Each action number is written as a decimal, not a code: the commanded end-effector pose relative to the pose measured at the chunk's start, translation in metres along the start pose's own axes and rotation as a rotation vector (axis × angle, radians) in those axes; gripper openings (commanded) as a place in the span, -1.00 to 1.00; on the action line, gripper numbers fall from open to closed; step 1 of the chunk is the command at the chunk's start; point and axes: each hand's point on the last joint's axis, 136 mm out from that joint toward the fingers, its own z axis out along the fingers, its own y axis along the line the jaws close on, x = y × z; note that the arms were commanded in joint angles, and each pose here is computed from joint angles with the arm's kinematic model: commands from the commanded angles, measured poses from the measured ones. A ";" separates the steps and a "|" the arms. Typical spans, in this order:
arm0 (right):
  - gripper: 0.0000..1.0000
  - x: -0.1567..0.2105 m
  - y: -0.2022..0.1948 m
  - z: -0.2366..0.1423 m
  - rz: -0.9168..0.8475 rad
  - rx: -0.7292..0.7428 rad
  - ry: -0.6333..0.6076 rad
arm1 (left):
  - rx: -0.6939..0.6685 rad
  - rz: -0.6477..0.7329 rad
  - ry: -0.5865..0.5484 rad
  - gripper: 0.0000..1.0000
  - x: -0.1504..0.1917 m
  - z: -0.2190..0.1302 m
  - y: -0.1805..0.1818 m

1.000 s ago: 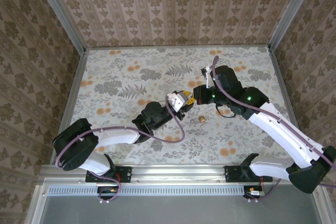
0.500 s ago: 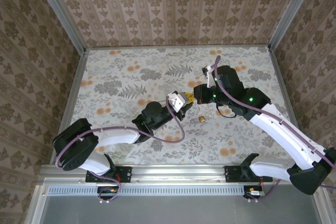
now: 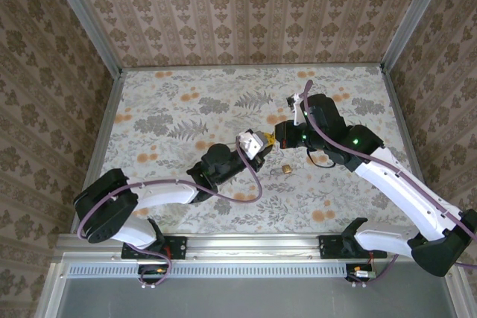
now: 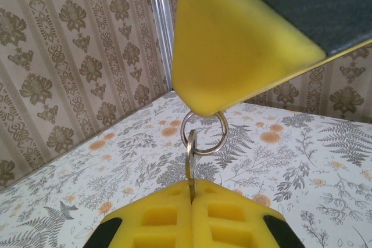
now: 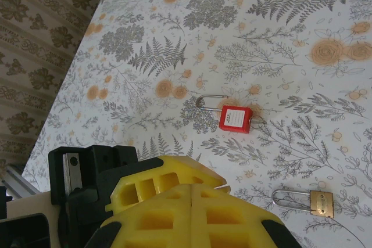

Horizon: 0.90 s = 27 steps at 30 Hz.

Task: Unlock with the key

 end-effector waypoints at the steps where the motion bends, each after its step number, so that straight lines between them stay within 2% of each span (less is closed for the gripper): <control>1: -0.98 -0.002 -0.003 -0.004 -0.013 0.000 -0.022 | 0.011 -0.005 -0.038 -1.00 -0.026 -0.003 0.003; 6: -0.78 -0.013 -0.007 -0.007 -0.019 -0.076 -0.075 | 0.058 -0.023 0.076 -1.00 -0.018 -0.010 0.008; 10: -0.52 -0.028 -0.006 -0.014 -0.076 -0.143 -0.176 | 0.096 -0.042 0.168 -1.00 -0.009 -0.021 0.011; 14: -0.47 -0.032 -0.008 -0.016 -0.114 -0.223 -0.259 | 0.140 -0.070 0.245 -1.00 -0.004 -0.031 0.011; 19: -0.23 -0.021 0.012 -0.014 -0.192 -0.422 -0.246 | 0.218 -0.162 0.273 -1.00 -0.005 -0.042 0.010; 22: -0.16 -0.011 0.021 -0.012 -0.244 -0.515 -0.246 | 0.284 -0.179 0.332 -1.00 -0.003 -0.048 0.003; 27: -0.19 0.002 0.029 -0.006 -0.276 -0.617 -0.229 | 0.338 -0.195 0.384 -1.00 -0.005 -0.057 -0.001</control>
